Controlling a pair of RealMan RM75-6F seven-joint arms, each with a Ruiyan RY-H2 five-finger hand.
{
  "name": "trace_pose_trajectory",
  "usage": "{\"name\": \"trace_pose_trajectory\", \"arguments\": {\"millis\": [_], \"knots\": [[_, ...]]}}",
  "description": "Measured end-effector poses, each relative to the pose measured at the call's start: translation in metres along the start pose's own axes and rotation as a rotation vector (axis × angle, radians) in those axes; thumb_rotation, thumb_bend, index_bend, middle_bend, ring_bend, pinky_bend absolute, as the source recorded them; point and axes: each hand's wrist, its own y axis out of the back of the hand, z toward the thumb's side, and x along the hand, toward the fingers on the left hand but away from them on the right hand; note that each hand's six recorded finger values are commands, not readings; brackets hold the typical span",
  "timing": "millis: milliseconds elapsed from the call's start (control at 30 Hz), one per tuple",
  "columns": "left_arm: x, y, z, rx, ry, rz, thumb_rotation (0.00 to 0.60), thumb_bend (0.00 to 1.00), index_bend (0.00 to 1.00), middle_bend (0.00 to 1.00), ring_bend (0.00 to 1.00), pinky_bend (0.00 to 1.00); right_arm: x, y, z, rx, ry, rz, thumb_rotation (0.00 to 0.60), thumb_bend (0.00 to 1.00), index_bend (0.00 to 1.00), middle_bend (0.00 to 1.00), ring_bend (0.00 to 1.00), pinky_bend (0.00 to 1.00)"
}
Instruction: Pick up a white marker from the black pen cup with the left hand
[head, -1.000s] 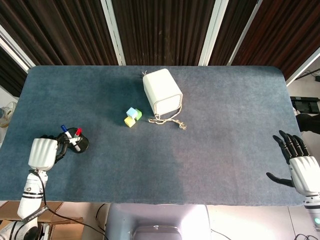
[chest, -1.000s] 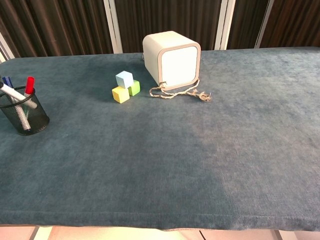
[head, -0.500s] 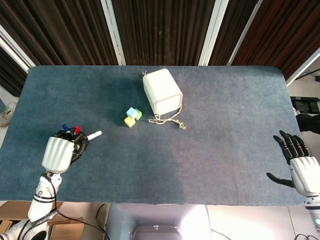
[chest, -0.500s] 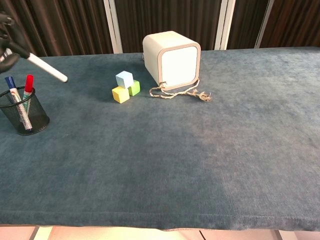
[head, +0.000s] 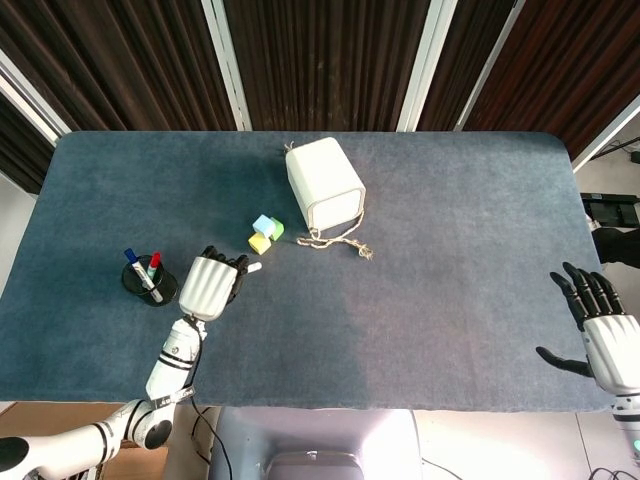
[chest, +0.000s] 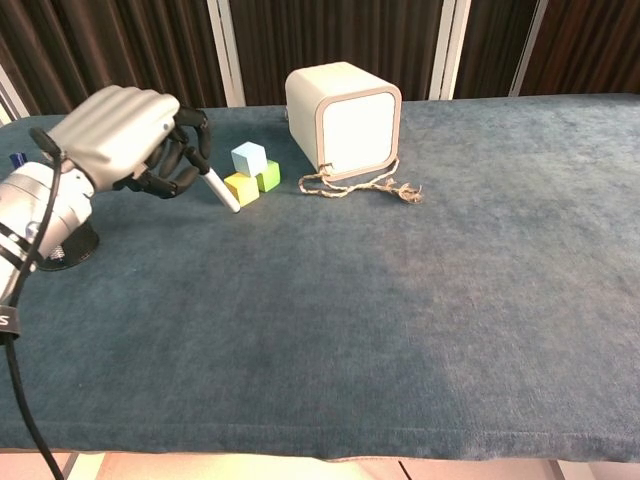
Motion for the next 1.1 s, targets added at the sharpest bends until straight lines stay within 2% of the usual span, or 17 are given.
{"name": "trace_pose_trajectory", "arguments": {"millis": [100,133,167,267,433,633,833,967,1100], "knots": [[0.006,-0.007,0.004,0.031,0.007,-0.009,0.6,0.41,0.36,0.48,0.42,0.3,0.0,0.001,0.0,0.002,0.001,-0.001,0.6,0.05,0.0,0.09,0.0,0.04],[0.006,-0.009,0.004,0.038,0.012,-0.014,0.6,0.39,0.22,0.36,0.3,0.24,0.0,0.001,-0.001,0.002,0.0,-0.002,0.6,0.05,0.0,0.09,0.0,0.04],[0.007,-0.01,0.004,0.042,0.021,-0.021,0.6,0.37,0.12,0.27,0.22,0.2,0.0,0.001,-0.001,0.002,-0.001,-0.002,0.6,0.05,0.0,0.09,0.0,0.04],[0.006,-0.007,0.005,0.026,0.033,-0.022,0.6,0.35,0.0,0.14,0.09,0.12,0.0,0.001,-0.002,0.002,-0.006,0.0,0.6,0.05,0.0,0.09,0.0,0.03],[-0.001,0.005,0.005,0.001,0.04,-0.019,0.6,0.33,0.0,0.08,0.02,0.05,-0.002,-0.001,-0.002,0.001,-0.004,0.002,0.6,0.05,0.0,0.09,0.0,0.04],[-0.019,0.031,-0.013,-0.007,0.077,-0.036,0.6,0.32,0.0,0.07,0.01,0.01,-0.004,-0.001,-0.002,0.003,-0.002,0.005,0.6,0.05,0.0,0.09,0.0,0.04],[-0.058,0.06,-0.073,0.032,0.19,-0.067,0.6,0.32,0.05,0.09,0.02,0.01,-0.003,-0.005,-0.008,-0.004,-0.023,0.032,0.6,0.05,0.0,0.09,0.0,0.04],[-0.101,0.076,-0.127,0.04,0.326,-0.071,0.6,0.32,0.07,0.09,0.03,0.01,-0.004,-0.009,-0.01,-0.01,-0.024,0.046,0.6,0.05,0.0,0.09,0.0,0.04],[-0.142,0.083,-0.163,0.021,0.415,-0.081,0.6,0.32,0.07,0.06,0.01,0.0,-0.004,-0.012,-0.009,-0.019,-0.014,0.058,0.6,0.05,0.0,0.09,0.0,0.03]]}}
